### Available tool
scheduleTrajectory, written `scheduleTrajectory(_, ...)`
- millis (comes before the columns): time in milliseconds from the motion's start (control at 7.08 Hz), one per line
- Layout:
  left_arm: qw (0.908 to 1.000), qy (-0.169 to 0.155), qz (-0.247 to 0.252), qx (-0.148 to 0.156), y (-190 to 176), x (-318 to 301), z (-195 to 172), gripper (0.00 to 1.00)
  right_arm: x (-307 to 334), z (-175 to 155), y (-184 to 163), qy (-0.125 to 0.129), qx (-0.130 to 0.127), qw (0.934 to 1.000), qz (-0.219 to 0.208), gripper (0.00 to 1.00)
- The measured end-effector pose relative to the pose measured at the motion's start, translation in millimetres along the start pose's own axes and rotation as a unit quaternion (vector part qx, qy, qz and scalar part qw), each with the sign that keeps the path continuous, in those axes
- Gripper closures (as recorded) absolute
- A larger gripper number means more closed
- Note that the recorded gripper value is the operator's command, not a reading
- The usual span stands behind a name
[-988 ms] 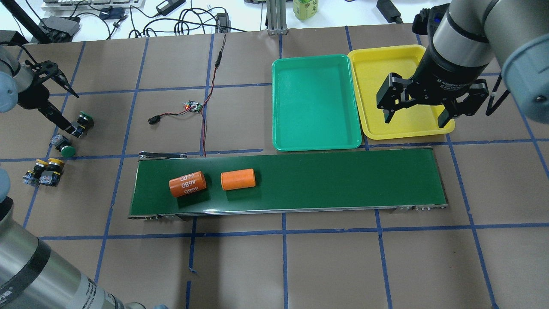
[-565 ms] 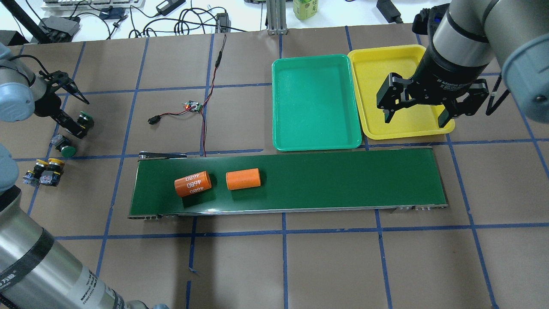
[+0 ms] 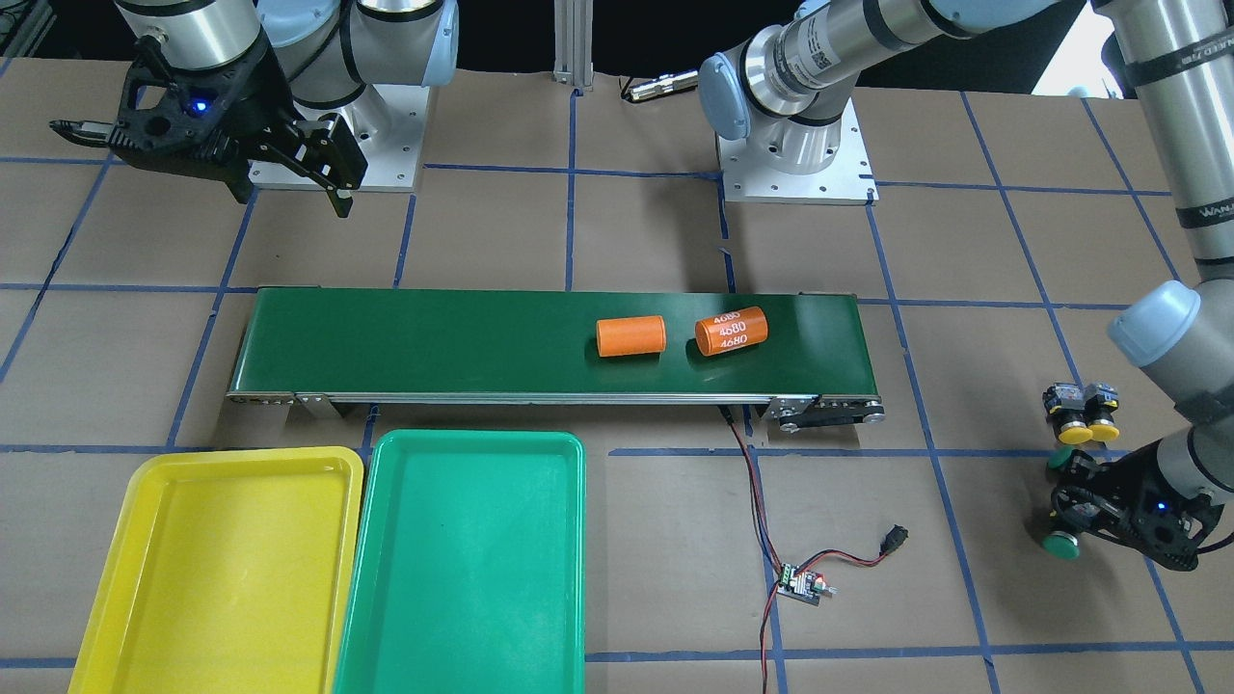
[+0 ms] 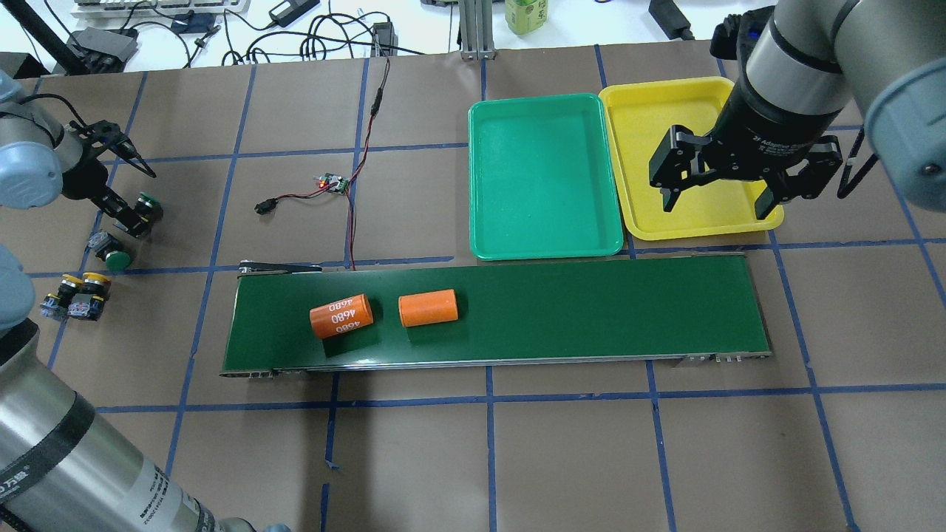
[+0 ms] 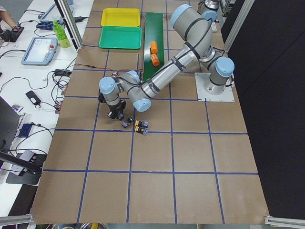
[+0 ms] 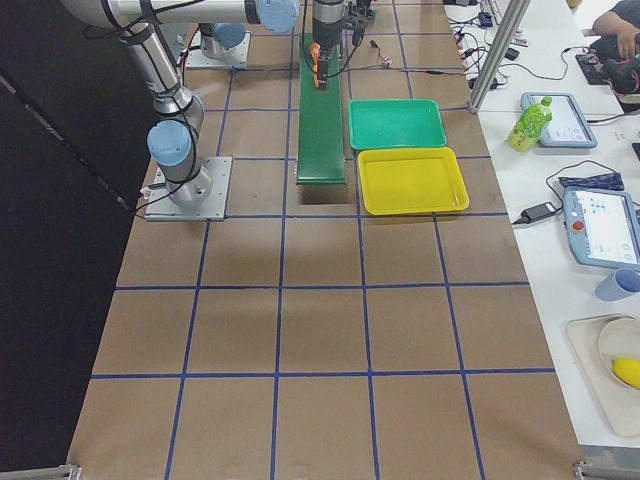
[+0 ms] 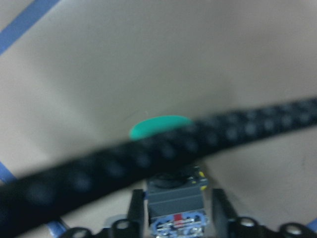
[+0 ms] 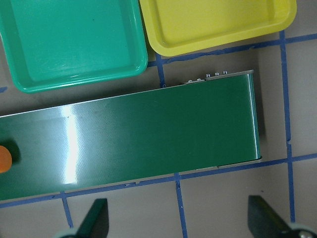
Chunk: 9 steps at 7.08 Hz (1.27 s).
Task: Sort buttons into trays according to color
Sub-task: 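Carry the green button onto the belt and release it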
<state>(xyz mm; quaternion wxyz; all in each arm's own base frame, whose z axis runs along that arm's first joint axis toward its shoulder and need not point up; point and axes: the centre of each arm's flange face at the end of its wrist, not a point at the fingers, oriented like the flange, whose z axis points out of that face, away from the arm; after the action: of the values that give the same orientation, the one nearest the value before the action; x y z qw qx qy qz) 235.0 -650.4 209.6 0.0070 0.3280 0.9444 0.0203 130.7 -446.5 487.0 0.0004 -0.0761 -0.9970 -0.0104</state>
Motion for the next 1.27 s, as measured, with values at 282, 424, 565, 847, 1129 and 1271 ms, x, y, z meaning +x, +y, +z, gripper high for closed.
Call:
scheduleTrajectory(282,0.9999,-0.005,0.014,0.001,-1.6,37.2,-45.4,1.0,0.1,-0.2,0.1,0.0,0.0,1.0,0.0,0.0)
scheduleTrajectory(424,0.9994,0.006,0.035,-0.002,-3.2,76.0,-75.1,1.0,0.1,-0.3,0.2,0.0,0.0,1.0,0.0,0.0)
scheduleTrajectory(565,0.9965,0.018,0.081,-0.003,-6.4,125.9,-97.2,1.0,0.2,-0.2,0.1,0.001,0.0,1.0,0.0,0.0)
scheduleTrajectory(847,0.9775,0.044,0.206,0.012,-16.9,238.8,-102.4,1.0,0.2,-0.1,0.0,0.001,0.0,1.0,0.0,0.0)
scheduleTrajectory(1129,0.9503,0.049,0.307,0.014,-28.1,329.4,-80.5,0.35,0.4,0.1,0.0,0.002,0.0,1.0,0.0,0.0)
scheduleTrajectory(1271,0.9408,0.037,0.336,0.017,-30.7,354.6,-67.9,0.0,0.5,0.3,0.1,0.003,0.0,1.0,0.0,0.0)
